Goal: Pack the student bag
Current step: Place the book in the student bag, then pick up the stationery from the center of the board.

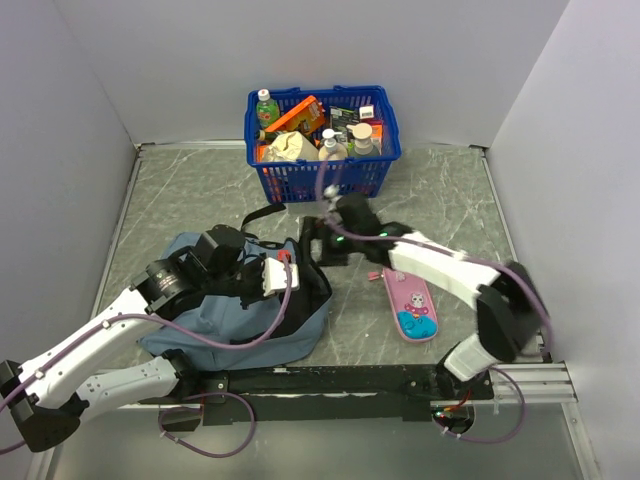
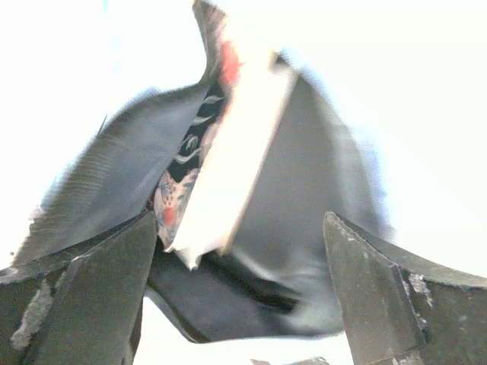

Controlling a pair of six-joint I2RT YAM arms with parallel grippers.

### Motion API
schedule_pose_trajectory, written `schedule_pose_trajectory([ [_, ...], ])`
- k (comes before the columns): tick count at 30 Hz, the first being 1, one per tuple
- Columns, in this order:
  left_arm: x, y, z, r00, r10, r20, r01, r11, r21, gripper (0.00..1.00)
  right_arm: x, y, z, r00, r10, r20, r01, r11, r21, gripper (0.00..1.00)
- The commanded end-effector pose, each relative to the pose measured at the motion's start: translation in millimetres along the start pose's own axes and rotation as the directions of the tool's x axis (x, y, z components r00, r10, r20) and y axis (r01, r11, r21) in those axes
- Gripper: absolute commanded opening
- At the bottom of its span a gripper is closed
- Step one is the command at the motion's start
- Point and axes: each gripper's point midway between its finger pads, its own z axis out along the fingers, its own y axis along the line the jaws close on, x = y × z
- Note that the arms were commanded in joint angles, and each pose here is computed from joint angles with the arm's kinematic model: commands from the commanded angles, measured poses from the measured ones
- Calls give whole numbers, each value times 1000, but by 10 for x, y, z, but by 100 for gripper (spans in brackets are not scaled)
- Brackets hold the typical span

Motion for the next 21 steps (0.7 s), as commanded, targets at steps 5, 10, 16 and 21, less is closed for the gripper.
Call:
schedule_pose_trajectory([
  [5,-317,-53,-33,989,42,143,-46,999,24,1,-147,-1318,-1210,976,24,219,-137,842,521,100],
  [10,-373,-46,-46,986,51,161,-55,998,22,1,159,-2160,-1704,927,197,318,-360,703,613,100],
  [16,-347,-60,-47,987,50,151,-55,998,28,1,380,-2457,-1848,878,292,379,-472,661,583,100],
  [21,-309,-99,-60,991,33,126,-39,998,50,1,536,-2493,-1657,862,366,350,-504,688,523,100],
])
